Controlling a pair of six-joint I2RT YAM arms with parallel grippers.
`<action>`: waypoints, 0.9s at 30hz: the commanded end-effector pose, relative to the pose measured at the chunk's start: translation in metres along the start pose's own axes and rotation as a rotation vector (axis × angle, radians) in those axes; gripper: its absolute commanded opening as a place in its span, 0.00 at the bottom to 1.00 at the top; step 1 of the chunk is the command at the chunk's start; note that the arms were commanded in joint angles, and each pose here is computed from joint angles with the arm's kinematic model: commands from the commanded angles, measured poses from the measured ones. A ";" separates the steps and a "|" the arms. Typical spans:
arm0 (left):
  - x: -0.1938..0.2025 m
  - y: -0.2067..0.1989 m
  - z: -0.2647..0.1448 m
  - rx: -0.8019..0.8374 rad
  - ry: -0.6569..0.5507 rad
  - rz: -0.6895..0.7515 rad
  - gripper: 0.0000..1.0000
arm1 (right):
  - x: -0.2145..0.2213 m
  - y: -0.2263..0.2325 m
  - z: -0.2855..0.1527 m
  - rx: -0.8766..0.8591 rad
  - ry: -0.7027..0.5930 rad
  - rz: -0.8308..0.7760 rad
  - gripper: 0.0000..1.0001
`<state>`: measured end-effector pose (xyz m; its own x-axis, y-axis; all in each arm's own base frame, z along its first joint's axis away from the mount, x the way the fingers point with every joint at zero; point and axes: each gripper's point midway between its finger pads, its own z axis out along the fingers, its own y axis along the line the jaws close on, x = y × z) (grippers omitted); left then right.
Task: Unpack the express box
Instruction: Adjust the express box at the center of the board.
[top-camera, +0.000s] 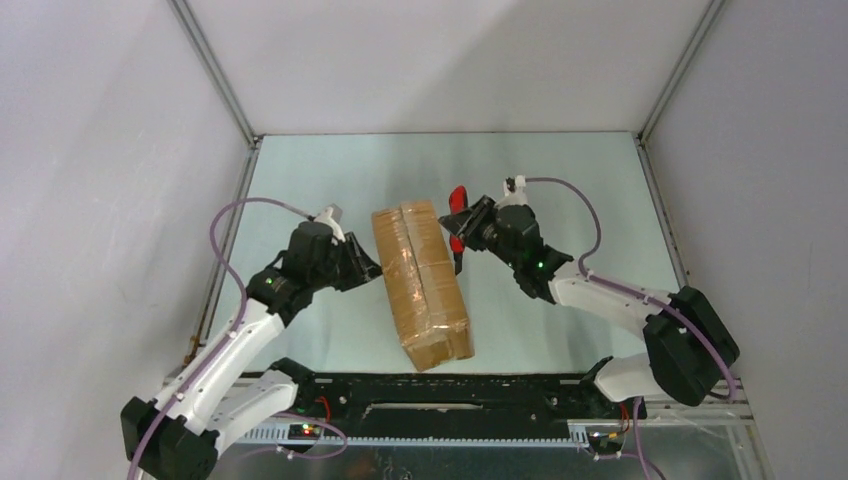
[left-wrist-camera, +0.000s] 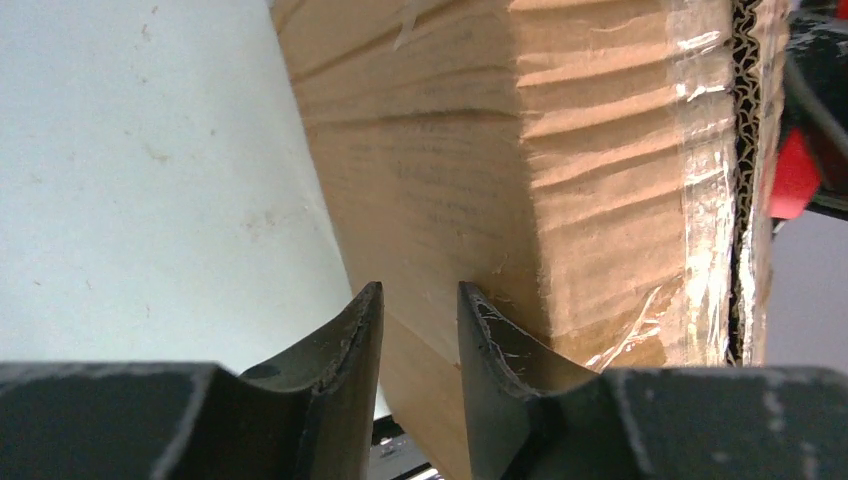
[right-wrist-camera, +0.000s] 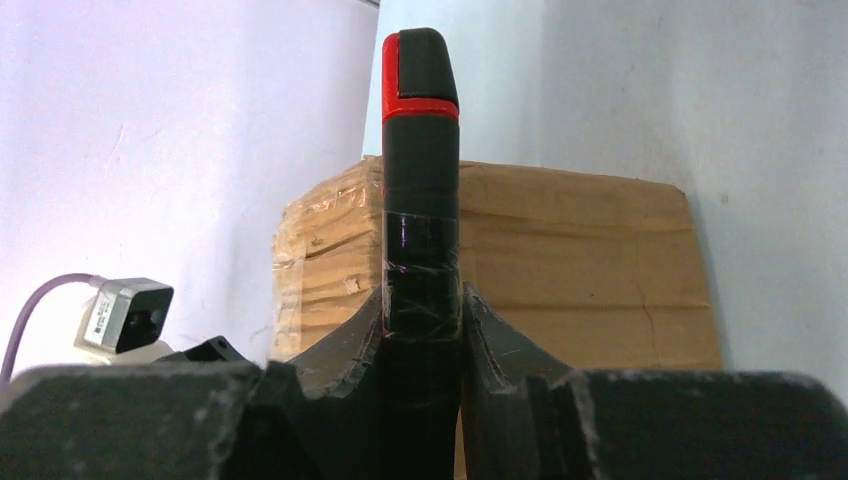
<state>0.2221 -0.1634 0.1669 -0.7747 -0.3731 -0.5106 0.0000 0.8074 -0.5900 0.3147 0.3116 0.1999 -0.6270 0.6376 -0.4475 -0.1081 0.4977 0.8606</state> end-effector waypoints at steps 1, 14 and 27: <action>-0.018 -0.034 -0.004 0.107 -0.049 0.049 0.40 | -0.013 0.053 -0.003 -0.140 0.026 -0.072 0.00; -0.033 -0.106 -0.068 0.188 0.022 0.809 0.57 | -0.012 -0.007 -0.115 0.070 -0.048 -0.043 0.00; 0.046 -0.131 -0.062 0.411 0.427 1.116 0.64 | 0.078 -0.022 -0.210 0.101 0.175 0.141 0.00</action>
<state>0.1614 -0.2572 0.2473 -0.4200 0.6147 -0.6676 0.8812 0.4521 -0.1381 0.1170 0.2360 0.2131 -0.7455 0.5751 -0.3369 -0.0464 0.4595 0.8869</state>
